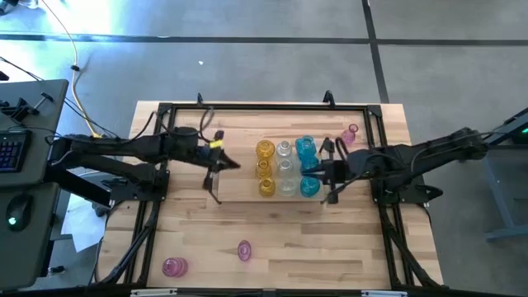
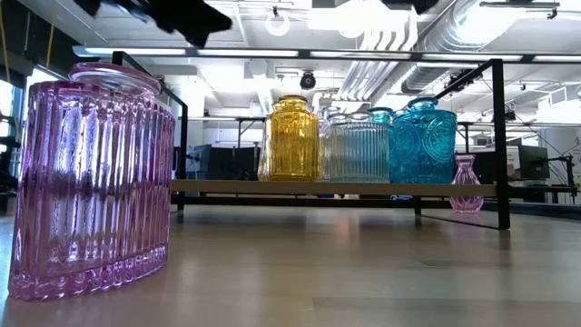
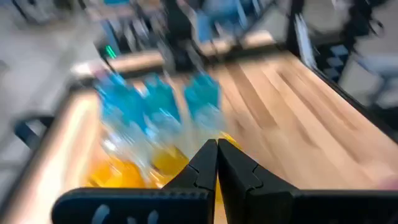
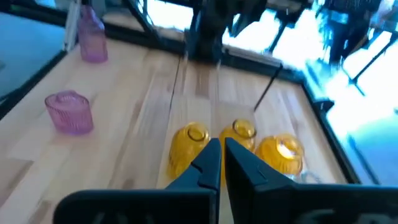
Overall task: Sort vases onto shelf
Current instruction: Put the bottom left purple vase on the shelf
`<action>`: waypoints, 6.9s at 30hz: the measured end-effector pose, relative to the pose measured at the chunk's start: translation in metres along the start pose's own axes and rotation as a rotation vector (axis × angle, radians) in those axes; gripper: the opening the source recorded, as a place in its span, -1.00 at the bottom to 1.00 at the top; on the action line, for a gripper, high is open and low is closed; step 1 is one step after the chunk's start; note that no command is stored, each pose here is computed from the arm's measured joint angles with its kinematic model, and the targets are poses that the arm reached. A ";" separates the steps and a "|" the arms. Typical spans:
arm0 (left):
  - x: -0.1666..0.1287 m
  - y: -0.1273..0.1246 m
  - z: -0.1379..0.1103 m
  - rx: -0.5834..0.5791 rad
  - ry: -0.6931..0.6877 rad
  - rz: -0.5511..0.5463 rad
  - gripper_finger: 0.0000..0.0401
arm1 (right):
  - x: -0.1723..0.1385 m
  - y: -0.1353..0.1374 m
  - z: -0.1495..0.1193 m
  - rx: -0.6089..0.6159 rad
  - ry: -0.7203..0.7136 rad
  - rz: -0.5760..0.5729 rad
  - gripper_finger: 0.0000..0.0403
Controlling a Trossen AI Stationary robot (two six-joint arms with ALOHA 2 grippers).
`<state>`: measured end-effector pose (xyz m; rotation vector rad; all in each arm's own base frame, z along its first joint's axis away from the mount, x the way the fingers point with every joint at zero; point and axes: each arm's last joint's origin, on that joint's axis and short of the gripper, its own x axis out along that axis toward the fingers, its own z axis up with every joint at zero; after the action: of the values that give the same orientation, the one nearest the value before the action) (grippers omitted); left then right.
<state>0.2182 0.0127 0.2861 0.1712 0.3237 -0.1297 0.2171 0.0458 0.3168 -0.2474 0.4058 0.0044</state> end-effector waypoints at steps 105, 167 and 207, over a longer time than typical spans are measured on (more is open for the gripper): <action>0.014 -0.111 0.069 -0.541 0.901 -0.306 -0.92 | -0.004 0.005 -0.046 0.050 -0.031 0.012 -1.00; 0.109 0.143 0.027 -0.388 1.226 -0.075 -0.76 | -0.004 0.006 -0.049 0.051 -0.002 0.026 -1.00; 0.110 0.144 0.032 -0.408 1.201 -0.031 -0.49 | -0.004 0.006 -0.050 0.057 0.011 0.028 -1.00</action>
<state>0.3531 0.1361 0.3012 -0.1872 1.5353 0.0268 0.1938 0.0397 0.2722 -0.1860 0.4198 0.0189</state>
